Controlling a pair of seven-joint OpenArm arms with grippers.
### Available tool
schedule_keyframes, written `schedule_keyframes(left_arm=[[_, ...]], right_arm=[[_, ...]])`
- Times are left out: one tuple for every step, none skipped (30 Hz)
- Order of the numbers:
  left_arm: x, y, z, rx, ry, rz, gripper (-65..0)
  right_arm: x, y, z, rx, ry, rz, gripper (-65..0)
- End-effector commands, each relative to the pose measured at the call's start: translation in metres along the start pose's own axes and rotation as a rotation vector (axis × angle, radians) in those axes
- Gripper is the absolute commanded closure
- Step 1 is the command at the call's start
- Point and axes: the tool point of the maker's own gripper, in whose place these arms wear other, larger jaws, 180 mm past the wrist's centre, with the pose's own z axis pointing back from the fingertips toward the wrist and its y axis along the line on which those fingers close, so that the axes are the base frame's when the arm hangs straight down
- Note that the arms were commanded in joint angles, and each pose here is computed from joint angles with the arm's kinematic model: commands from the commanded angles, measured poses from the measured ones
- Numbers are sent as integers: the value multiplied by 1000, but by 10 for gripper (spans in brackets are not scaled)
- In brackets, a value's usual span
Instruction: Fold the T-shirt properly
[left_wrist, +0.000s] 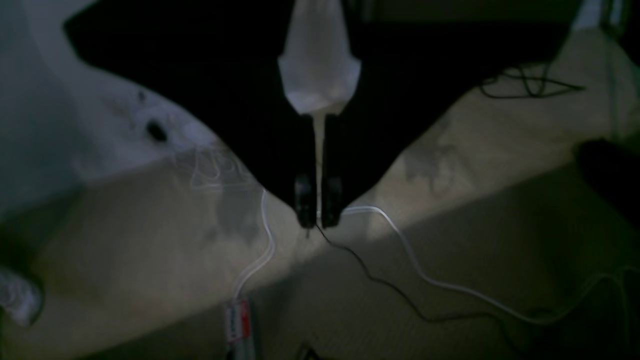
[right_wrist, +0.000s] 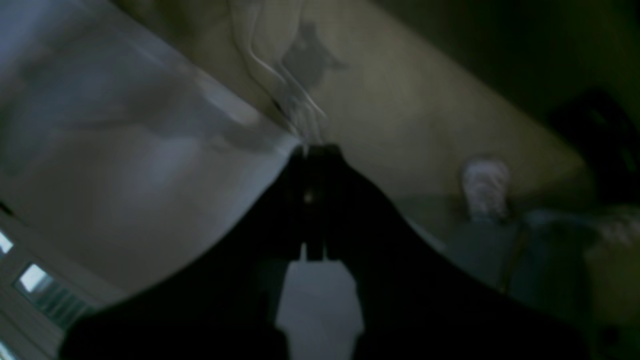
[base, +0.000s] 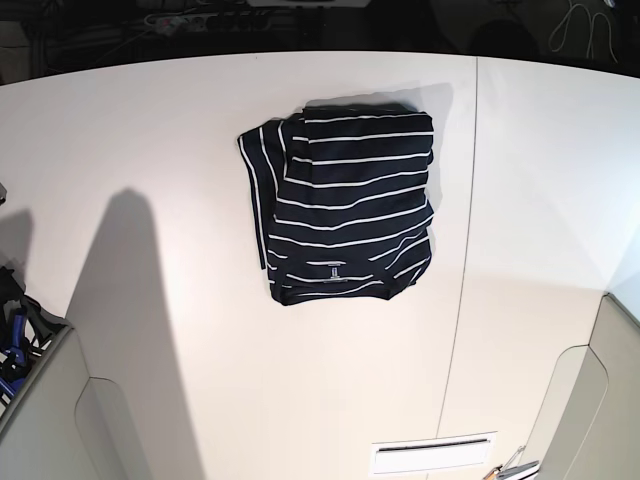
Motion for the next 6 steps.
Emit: schedule_keyframes(left_arm=[[-3,-2,-2,-7,27,-10,-29],[2,-6,-7,-15,29,-18,-29],[9,-10,-11,-24,23,-25,-29],[16,-13,-14,-30,16,-31,-29],[23,-16,-17,-34,10,-34,-29],[28,-17,-20,-36,5,-35,-29]], right_arm=[[-7,-11,2,-13,25,-8,0],[-8,-19,1,-28,40,-18,0],[-7,-26,1,-38,46,-30,0],[-5,-33,2,-48,50,-41,0],[-1,-38,3,-55,49,-51,0],[2,-42,3,-57,46,-58,0]])
